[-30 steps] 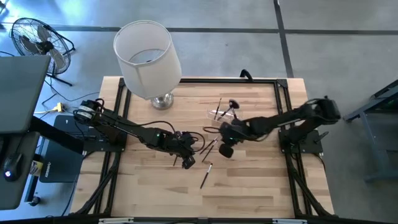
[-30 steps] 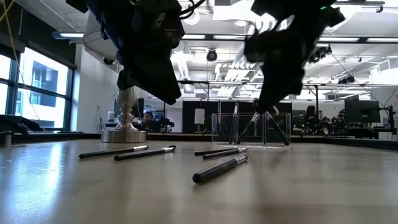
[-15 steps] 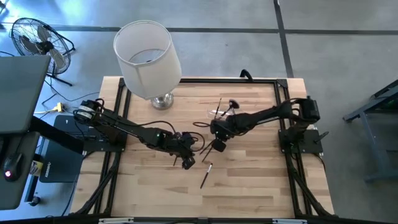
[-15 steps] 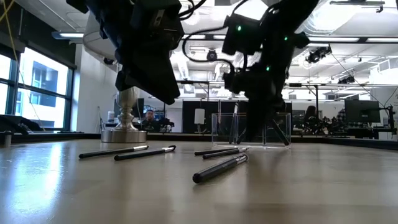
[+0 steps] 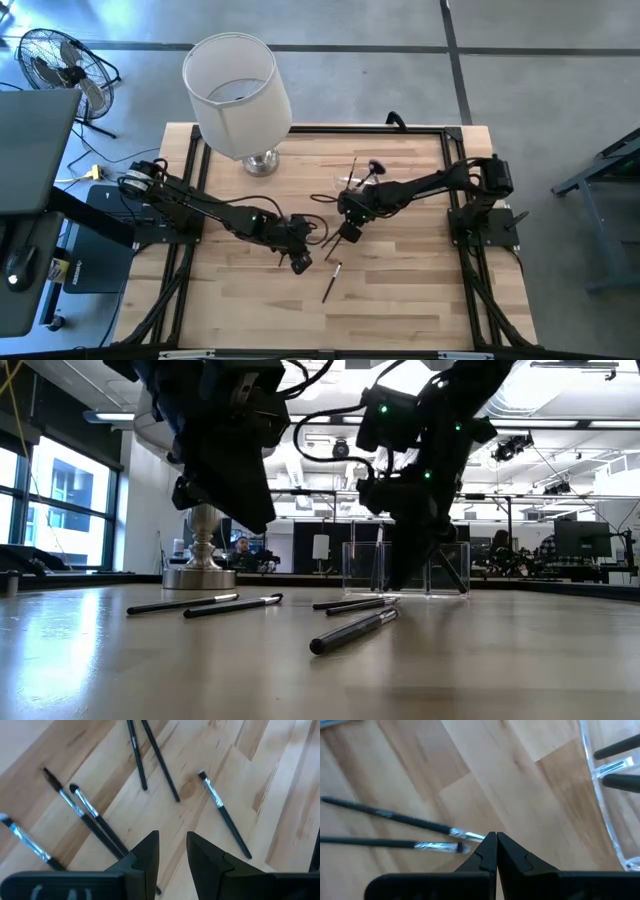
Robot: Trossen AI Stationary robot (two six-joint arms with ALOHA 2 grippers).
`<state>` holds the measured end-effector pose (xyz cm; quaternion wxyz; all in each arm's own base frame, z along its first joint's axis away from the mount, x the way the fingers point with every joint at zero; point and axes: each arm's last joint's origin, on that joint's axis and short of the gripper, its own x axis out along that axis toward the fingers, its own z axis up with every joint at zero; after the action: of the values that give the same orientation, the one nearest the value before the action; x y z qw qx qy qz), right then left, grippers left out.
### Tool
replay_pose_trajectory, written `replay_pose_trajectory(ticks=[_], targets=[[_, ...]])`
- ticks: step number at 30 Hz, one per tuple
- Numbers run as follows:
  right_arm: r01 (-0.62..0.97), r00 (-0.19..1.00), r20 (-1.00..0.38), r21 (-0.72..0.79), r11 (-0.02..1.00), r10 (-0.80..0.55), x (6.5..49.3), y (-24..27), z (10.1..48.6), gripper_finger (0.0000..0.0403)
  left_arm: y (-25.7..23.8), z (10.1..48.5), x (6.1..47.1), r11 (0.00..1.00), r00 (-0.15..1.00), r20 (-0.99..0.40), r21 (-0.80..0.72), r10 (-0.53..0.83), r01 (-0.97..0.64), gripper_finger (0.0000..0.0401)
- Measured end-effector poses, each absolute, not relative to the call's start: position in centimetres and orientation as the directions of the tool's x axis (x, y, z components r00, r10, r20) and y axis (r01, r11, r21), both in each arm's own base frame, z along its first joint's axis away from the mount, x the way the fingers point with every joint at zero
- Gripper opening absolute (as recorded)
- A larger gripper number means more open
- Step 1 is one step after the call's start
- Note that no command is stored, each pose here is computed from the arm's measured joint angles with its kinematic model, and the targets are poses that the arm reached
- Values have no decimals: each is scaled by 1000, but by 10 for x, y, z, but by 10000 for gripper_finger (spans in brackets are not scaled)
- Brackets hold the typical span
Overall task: Pick & Place Makeup Supplies
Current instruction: Put the makeup brush into the transparent organizer
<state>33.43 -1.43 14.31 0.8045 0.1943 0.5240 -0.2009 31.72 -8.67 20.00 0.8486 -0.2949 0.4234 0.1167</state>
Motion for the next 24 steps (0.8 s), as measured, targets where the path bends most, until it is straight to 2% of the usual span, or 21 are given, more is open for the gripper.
replay_pose_trajectory(ticks=[13, 24], targets=[[560, 368, -920, 102, 822, -137, 336, -10, 140, 0, -87, 199, 316, 795, 600, -796, -414, -79, -444, 96], [643, 484, -823, 104, 758, -298, 317, 12, 199, 0, -87, 199, 316, 813, 596, -799, -398, -79, -426, 96]])
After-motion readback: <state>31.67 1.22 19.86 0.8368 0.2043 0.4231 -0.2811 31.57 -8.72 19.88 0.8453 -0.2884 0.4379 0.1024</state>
